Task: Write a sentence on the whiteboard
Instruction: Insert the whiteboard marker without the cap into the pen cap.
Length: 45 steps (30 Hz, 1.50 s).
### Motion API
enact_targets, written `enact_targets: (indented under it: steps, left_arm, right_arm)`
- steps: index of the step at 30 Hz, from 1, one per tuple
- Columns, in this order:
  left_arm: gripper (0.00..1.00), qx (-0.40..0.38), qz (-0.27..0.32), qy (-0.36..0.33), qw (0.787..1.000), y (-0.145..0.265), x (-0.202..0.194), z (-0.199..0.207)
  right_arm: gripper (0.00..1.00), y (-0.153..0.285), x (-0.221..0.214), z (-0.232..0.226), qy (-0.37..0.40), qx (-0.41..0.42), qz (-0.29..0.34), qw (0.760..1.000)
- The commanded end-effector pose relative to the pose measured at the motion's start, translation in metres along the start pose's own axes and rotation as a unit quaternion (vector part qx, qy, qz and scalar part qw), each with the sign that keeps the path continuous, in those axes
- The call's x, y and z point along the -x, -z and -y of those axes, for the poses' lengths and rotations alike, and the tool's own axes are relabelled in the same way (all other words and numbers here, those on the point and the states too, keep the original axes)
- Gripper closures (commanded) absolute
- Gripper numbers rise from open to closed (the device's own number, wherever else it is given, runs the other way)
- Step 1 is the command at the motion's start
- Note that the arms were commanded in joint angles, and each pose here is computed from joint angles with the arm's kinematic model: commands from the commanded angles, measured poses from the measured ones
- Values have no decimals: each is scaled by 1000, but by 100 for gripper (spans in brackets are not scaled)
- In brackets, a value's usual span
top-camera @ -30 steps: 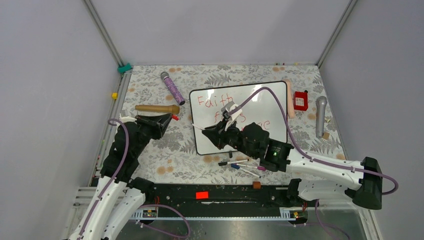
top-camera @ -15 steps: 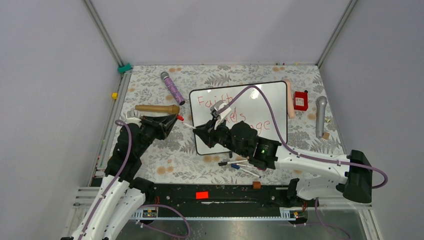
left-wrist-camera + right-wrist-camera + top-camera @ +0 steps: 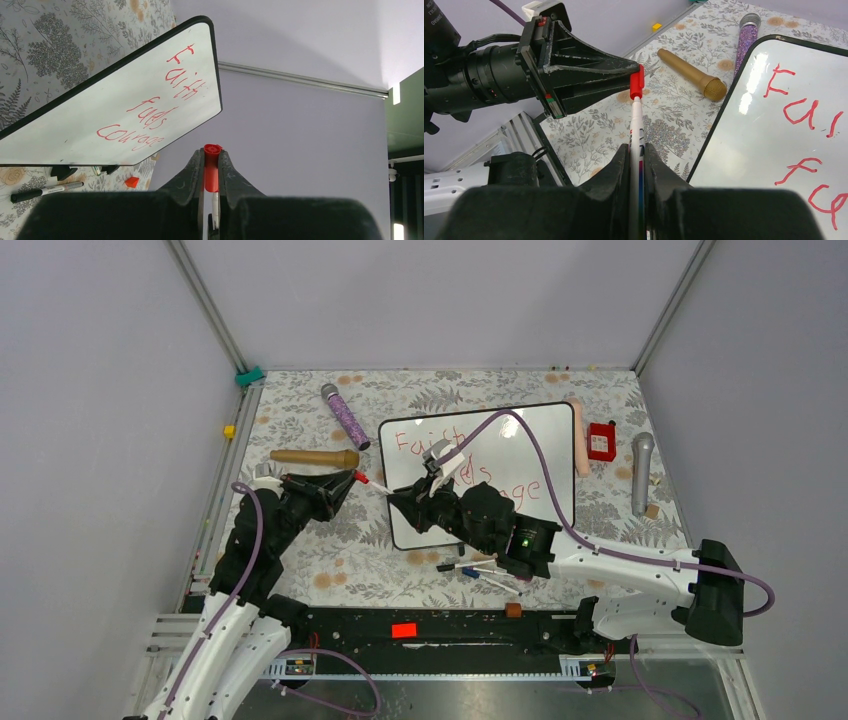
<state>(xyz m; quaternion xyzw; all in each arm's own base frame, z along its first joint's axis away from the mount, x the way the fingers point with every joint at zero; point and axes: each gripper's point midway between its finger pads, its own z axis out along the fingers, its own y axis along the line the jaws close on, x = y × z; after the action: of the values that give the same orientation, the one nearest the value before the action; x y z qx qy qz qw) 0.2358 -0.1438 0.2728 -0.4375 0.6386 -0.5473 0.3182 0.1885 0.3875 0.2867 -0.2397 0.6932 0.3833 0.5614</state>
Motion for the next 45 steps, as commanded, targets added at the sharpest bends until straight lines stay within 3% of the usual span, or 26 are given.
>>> enact_targets:
  steps: [1, 20, 32, 38, 45]
  left_arm:
    - [100, -15, -17, 25, 999, 0, -5, 11]
    - [100, -23, -58, 41, 997, -1, -19, 15]
    - [100, -32, -134, 40, 990, 1, -79, 23]
    - [100, -33, -136, 32, 990, 3, -87, 20]
    - [100, -25, -185, 28, 982, 0, -119, 18]
  right_arm:
    - [100, 0, 36, -9, -12, 2, 53, 999]
    - [100, -18, 36, -11, -6, -4, 54, 999]
    - [100, -90, 50, -21, 27, -29, 67, 997]
    - [100, -97, 50, -11, -2, -24, 62, 998]
    - [100, -101, 42, 5, -20, -29, 32, 999]
